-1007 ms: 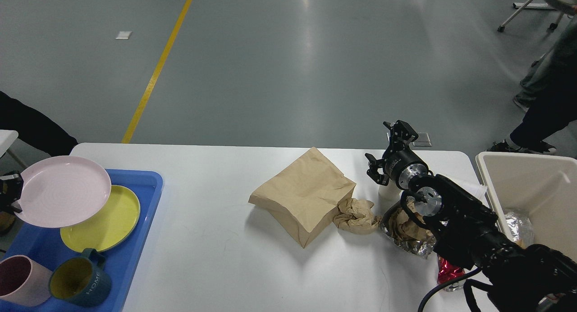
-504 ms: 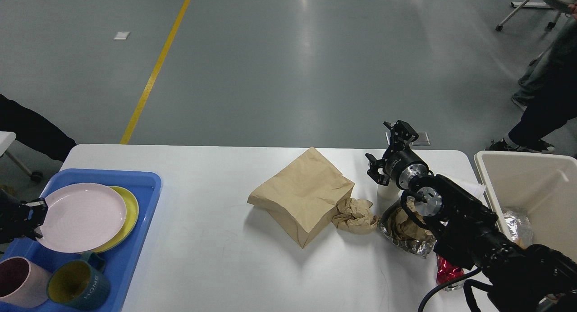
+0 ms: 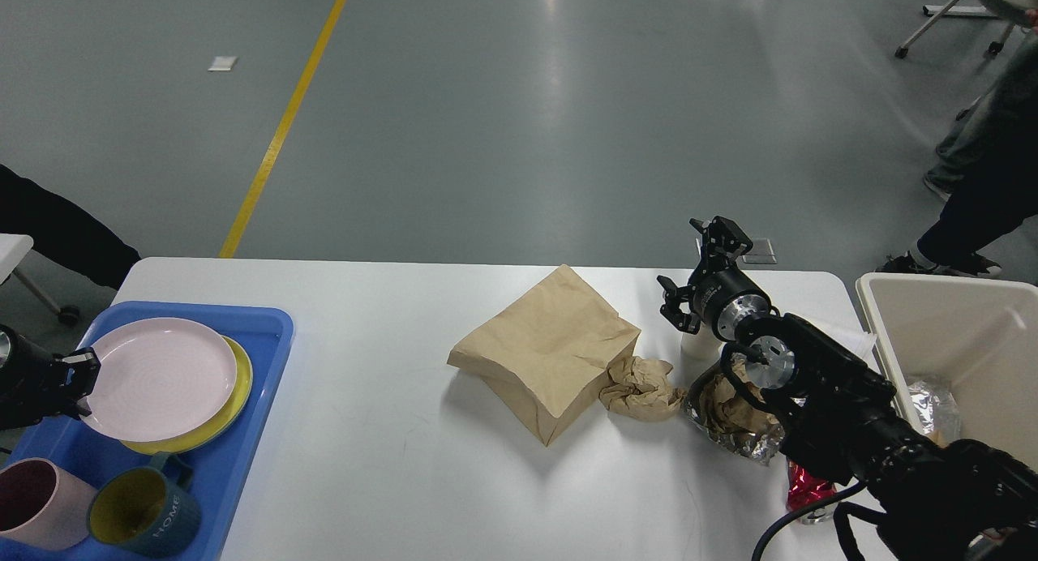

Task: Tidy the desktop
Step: 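Lower the pink plate onto the yellow plate in the tray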

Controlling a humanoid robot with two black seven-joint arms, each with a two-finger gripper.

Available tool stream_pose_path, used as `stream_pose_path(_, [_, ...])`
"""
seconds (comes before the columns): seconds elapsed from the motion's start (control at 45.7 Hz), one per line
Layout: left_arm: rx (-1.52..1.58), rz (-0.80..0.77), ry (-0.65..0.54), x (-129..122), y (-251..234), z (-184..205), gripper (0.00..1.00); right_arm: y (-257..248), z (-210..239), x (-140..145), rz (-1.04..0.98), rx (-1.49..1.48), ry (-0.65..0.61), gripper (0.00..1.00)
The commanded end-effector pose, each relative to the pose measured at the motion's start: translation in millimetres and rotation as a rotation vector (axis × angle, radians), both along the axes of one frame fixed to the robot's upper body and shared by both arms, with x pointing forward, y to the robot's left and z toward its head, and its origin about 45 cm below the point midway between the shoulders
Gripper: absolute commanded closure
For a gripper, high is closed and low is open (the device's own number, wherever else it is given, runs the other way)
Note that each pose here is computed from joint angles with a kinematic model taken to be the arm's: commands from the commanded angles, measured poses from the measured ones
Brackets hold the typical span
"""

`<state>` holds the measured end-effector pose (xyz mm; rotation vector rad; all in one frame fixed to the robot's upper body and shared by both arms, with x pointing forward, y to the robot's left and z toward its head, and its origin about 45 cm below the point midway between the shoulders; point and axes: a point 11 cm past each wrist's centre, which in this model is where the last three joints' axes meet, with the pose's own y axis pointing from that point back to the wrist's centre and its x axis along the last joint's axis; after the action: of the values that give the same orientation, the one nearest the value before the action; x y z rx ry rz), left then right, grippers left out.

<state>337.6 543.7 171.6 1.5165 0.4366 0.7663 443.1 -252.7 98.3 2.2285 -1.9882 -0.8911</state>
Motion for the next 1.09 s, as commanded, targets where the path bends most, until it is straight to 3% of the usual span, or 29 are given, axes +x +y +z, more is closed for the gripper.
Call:
stream_pose_path(0.0, [0.009,0.003,-0.019,2.2,0.4,-0.3,1.00,0.0,0.0,0.0,0.000,0.000,0.000,0.00])
stream_pose_path(0.46, [0.076,0.004,-0.089,10.5,3.5,-2.7,1.00,0.0,0.0,0.0,0.000,0.000,0.000,0.00])
stream_pose_path(0.832, [0.042,-0.023,-0.077,16.4,-15.9,-13.8,1.00,0.0,0.0,0.0,0.000,0.000,0.000,0.00])
stream_pose_path(1.073, [0.038,-0.017,-0.054,7.6,-13.9,-22.7,1.00,0.4,0.3,0.1,0.001,0.001,-0.001,0.00])
